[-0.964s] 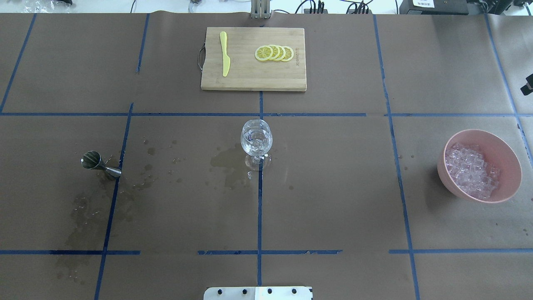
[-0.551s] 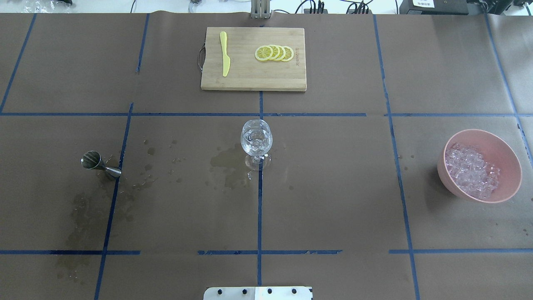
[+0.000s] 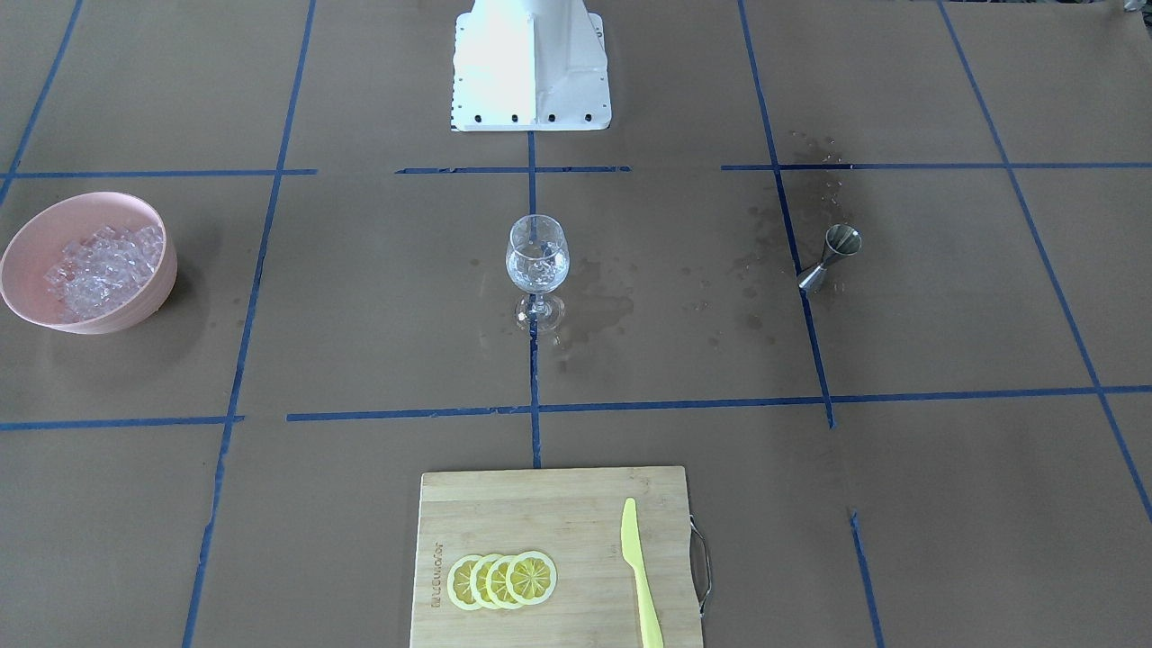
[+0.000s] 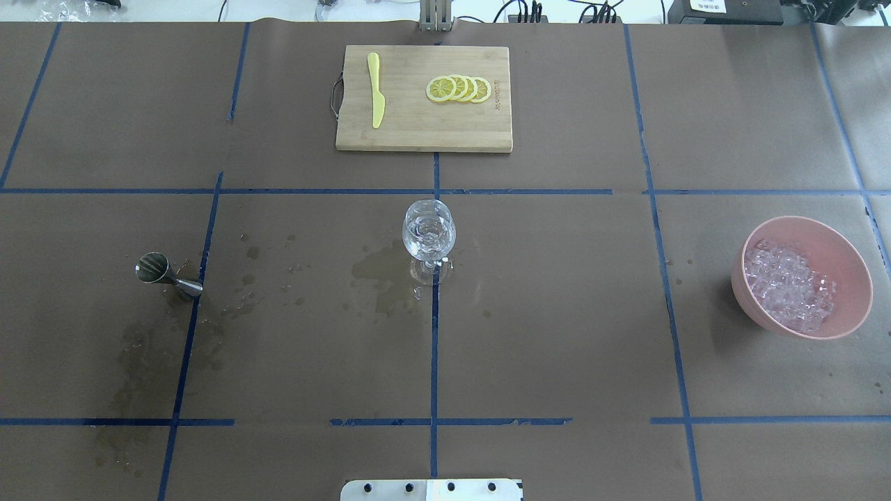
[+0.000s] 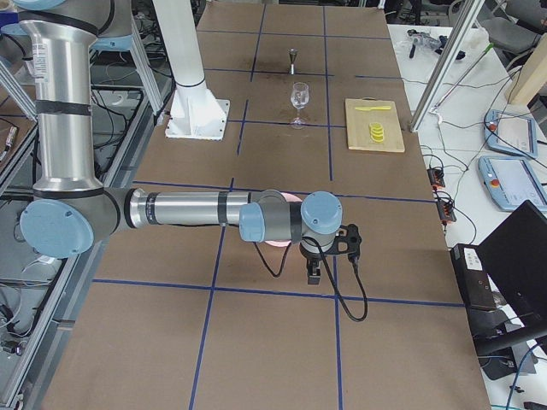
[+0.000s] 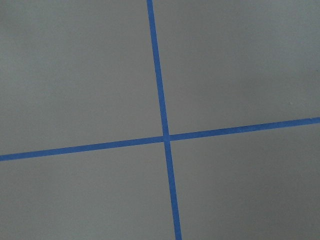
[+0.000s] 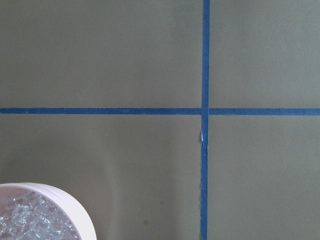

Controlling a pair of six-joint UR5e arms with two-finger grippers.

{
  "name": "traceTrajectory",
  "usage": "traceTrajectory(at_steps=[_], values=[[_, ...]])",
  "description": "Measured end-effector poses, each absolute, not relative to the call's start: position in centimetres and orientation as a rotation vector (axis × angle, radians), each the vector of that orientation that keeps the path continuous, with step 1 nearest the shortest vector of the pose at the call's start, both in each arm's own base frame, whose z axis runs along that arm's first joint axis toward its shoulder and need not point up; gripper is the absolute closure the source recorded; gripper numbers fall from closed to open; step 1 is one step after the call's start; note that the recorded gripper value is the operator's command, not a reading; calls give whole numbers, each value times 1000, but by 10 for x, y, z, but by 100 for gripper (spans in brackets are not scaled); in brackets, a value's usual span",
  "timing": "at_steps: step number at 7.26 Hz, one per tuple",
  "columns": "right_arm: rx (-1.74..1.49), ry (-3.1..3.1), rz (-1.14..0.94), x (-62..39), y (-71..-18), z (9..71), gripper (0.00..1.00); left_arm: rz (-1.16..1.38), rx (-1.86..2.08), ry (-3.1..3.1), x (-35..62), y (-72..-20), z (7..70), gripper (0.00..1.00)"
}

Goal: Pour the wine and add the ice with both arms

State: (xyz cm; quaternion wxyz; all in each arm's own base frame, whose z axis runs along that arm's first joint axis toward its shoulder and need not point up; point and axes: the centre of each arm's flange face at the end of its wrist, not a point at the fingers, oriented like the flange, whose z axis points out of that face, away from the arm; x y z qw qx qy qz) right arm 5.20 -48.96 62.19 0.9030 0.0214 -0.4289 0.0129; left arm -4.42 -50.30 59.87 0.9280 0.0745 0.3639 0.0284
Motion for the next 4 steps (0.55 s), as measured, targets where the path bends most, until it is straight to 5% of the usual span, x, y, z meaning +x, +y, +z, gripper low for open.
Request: traceTrajectory(at_steps=[4], values=[[39, -888, 43, 53, -489, 622, 0, 40, 123, 766, -47, -493, 611, 0]])
